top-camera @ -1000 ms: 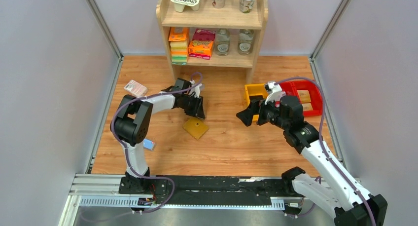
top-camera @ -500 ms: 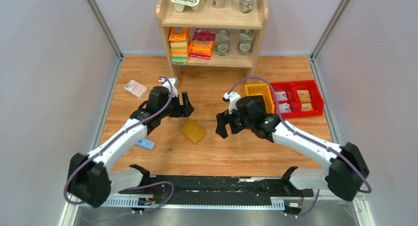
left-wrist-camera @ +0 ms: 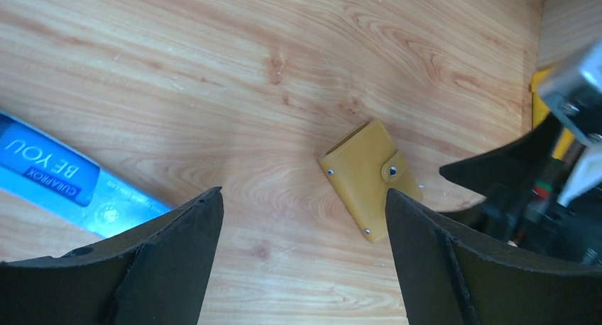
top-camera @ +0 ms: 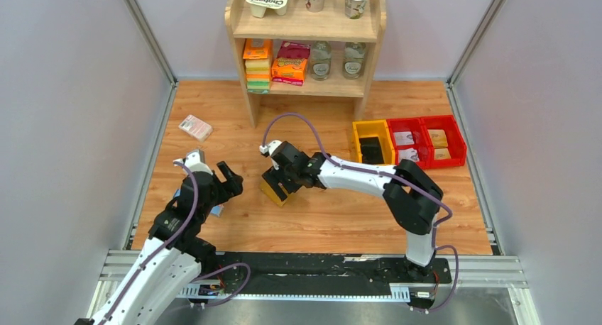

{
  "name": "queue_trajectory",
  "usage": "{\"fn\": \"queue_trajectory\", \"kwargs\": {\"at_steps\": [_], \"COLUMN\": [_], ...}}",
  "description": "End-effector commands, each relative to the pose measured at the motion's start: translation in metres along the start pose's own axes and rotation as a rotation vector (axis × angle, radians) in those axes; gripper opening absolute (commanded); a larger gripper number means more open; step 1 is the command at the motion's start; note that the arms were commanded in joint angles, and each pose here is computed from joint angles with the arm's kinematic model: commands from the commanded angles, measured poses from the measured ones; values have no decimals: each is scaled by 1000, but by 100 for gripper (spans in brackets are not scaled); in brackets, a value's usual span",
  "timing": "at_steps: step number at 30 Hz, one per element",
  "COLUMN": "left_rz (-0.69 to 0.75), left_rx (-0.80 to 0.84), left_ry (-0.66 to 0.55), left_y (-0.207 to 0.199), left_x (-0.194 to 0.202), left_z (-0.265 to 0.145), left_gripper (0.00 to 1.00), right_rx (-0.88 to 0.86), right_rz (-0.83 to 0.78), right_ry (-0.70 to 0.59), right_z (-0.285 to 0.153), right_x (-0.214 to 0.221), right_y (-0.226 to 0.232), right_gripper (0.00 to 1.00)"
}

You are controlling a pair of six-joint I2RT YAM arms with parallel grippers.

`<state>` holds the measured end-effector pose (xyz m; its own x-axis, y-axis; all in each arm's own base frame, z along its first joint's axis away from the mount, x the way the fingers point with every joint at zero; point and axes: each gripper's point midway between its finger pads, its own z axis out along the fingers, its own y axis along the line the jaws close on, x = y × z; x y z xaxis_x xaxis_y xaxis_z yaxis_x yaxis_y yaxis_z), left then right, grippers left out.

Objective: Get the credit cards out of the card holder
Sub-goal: Open the card holder at the center of the board.

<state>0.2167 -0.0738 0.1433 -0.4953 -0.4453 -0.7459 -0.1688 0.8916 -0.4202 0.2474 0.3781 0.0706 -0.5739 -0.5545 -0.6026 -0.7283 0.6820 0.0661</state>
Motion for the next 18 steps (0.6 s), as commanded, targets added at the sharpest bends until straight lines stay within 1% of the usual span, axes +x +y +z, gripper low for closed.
{"fn": "queue_trajectory", "kwargs": {"at_steps": [1,4,6,7,8,10,13,18], "left_rz": [-46,-46,-41,-40,-34,-26,-16,-5], "left_rx": [-65,-63,-58,-57,-56,-50,-40,-23], "left_ry": [2,12,20,25,32,47,66,119], "left_y": [19,20,18,16,15,13,9,1], "left_x": [7,9,9,9,10,11,13,22], "left_z": [-10,-12,-12,-11,-9,-7,-4,5], "left_gripper": [91,90,90,91,91,92,95,98], "right_rx": [29,39,52,52,53,56,68,81], "right_rz": [-31,-36,-39,-43,-45,-44,-45,-45], "right_ry": [-26,-4,18,20,26,28,42,83], "right_z": [10,22,28,31,33,37,44,49], "right_x": [-26,-27,-25,-27,-26,-27,-27,-18], "right_y": [2,3,1,3,3,2,1,-2], "right_gripper": [77,71,65,60,53,43,40,40]}}
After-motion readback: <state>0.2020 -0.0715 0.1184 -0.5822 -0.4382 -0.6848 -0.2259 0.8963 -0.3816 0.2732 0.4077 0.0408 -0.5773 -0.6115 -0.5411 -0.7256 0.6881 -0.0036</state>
